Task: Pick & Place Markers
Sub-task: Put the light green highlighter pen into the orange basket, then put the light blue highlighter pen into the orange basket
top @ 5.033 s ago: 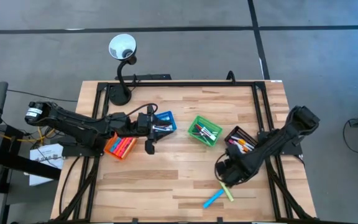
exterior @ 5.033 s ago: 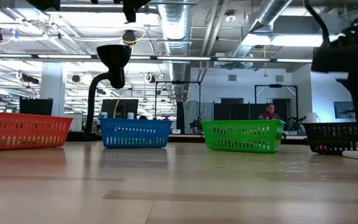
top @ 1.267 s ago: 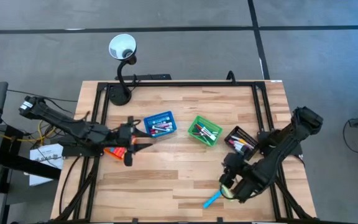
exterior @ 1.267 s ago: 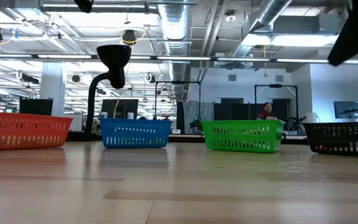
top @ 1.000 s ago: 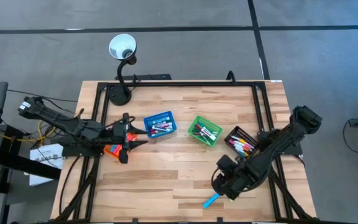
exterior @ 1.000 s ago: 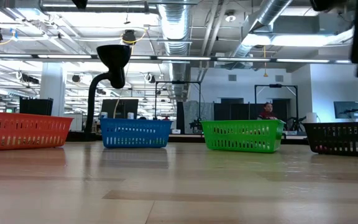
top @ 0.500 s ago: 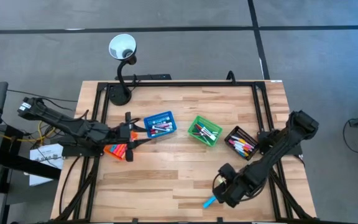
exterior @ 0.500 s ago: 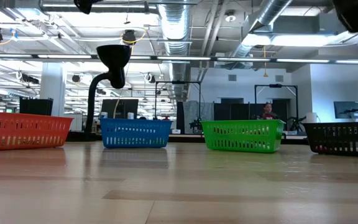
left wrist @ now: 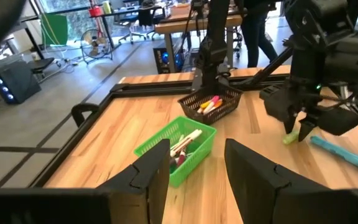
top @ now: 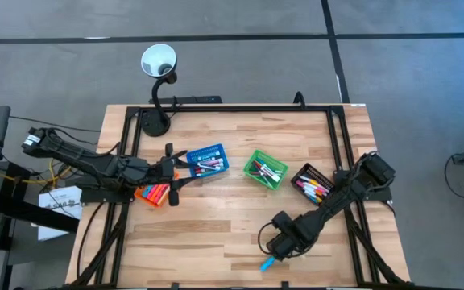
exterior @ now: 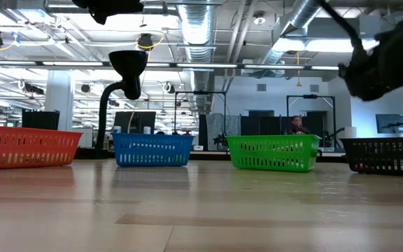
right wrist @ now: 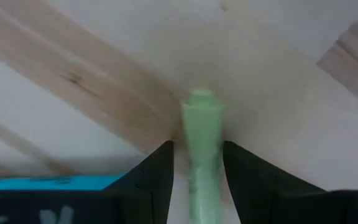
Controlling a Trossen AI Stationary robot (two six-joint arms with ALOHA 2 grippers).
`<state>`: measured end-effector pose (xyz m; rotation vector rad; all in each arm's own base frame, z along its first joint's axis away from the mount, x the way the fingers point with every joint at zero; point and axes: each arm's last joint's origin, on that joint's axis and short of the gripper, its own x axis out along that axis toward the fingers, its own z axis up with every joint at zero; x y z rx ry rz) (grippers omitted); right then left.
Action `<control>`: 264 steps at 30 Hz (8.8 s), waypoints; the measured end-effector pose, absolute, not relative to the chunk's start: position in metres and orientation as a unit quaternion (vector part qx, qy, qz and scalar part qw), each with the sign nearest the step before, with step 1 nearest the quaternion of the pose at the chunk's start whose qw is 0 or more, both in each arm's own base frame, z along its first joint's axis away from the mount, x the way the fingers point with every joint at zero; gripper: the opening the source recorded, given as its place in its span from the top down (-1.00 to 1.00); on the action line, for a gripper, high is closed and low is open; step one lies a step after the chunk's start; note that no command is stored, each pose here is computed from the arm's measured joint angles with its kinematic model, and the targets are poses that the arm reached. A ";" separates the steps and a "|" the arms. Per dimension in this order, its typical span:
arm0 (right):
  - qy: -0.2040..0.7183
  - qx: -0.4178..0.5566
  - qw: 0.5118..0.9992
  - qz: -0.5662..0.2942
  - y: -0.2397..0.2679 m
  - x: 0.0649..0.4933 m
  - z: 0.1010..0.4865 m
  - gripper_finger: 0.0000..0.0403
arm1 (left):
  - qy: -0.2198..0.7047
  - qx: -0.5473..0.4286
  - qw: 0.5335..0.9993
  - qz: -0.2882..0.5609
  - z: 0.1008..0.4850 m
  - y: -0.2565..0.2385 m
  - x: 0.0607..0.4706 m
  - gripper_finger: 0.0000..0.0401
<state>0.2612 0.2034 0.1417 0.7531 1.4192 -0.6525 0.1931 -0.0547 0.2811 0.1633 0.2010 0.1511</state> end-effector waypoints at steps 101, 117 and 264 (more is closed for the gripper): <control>-0.062 -0.035 0.997 0.006 0.070 0.333 0.252 0.67 | -0.018 0.029 0.998 -0.044 0.238 -0.054 0.299 0.25; -0.053 -0.041 0.998 0.010 0.072 0.326 0.267 0.67 | 0.000 0.020 0.999 -0.045 0.234 -0.054 0.298 0.25; 0.364 -0.145 0.874 0.289 0.222 0.268 0.089 0.67 | 0.143 -0.105 0.982 0.067 0.279 -0.034 0.189 0.42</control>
